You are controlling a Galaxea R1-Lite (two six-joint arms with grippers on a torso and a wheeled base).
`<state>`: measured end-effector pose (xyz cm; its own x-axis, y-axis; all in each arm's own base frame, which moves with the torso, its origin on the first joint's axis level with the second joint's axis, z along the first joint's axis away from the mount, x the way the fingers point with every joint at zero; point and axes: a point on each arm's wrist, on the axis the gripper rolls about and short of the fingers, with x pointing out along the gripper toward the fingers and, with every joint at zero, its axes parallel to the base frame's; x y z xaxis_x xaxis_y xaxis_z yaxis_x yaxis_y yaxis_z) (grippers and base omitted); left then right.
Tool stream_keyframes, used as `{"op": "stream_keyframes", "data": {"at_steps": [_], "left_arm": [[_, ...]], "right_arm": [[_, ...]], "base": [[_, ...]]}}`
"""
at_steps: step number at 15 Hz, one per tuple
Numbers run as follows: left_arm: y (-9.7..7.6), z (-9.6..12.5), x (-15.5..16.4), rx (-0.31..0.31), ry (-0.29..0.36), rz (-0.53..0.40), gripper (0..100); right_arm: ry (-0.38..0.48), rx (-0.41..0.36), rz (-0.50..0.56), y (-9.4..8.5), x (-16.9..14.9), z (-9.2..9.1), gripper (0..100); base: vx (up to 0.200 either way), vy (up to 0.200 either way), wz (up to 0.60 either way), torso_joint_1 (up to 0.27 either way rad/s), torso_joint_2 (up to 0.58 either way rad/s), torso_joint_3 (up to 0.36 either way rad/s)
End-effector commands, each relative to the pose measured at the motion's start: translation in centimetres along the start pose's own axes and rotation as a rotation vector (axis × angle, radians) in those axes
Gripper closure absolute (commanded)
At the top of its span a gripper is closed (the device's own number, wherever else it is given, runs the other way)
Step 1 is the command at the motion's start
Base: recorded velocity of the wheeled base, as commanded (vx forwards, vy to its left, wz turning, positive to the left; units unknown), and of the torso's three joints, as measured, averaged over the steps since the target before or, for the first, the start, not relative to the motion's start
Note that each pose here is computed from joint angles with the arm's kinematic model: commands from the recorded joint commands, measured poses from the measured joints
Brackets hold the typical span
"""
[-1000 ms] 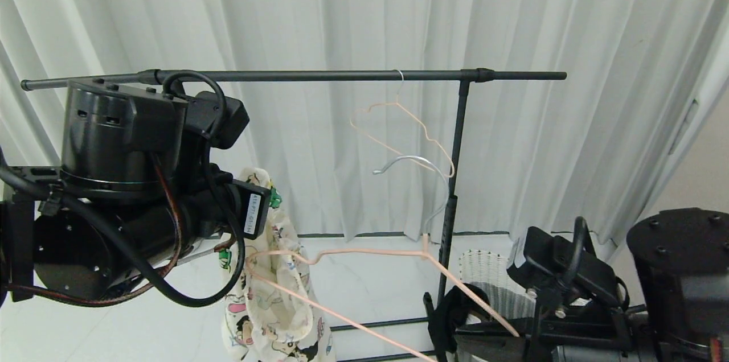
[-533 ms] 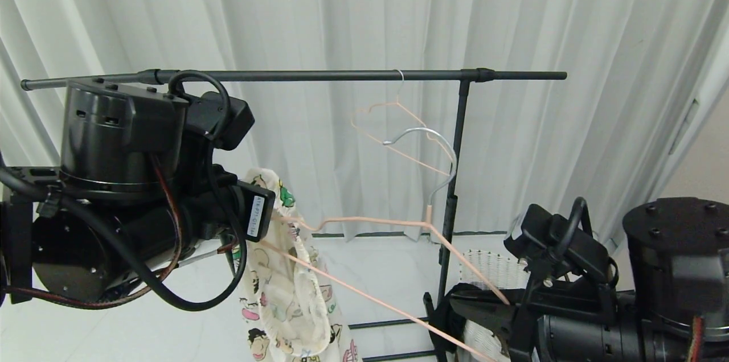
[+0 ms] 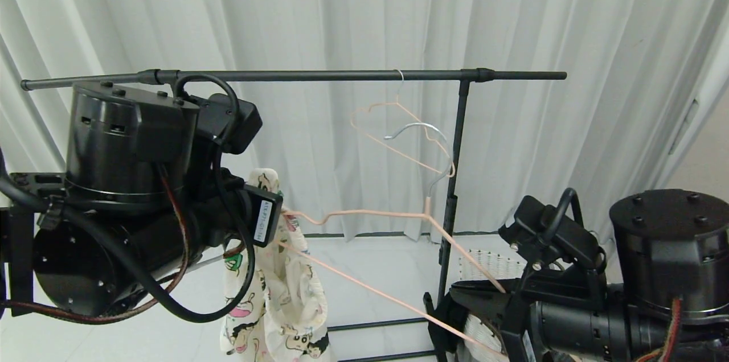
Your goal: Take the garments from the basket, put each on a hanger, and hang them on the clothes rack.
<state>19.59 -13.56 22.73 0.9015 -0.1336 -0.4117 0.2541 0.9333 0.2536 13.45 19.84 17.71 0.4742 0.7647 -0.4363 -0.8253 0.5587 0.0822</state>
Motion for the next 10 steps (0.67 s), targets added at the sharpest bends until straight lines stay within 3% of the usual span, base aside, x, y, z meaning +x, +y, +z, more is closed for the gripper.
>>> {"op": "stream_keyframes", "data": {"at_steps": [1, 4, 7, 10], "left_arm": [[-1.1, 0.0, -0.1, 0.02, -0.002, -0.038, 100], [-2.6, 0.7, -0.2, 0.017, -0.023, -0.088, 100], [-3.6, 2.0, 0.0, -0.041, -0.048, -0.11, 100], [-4.1, 2.9, 0.7, -0.088, -0.057, -0.089, 100]], "right_arm": [[0.024, -0.006, 0.016, 0.4, 1.3, 0.0, 100], [0.036, -0.001, 0.014, 0.5, 3.5, 0.1, 100], [0.007, 0.052, 0.016, 0.6, 5.3, 0.0, 100], [-0.009, 0.119, -0.061, 1.3, 6.5, 0.4, 100]], "base": [[0.0, 0.0, 0.0, 0.0, 0.0, 0.0], [0.0, 0.0, 0.0, 0.0, 0.0, 0.0], [0.0, 0.0, 0.0, 0.0, 0.0, 0.0], [0.0, 0.0, 0.0, 0.0, 0.0, 0.0]]}}
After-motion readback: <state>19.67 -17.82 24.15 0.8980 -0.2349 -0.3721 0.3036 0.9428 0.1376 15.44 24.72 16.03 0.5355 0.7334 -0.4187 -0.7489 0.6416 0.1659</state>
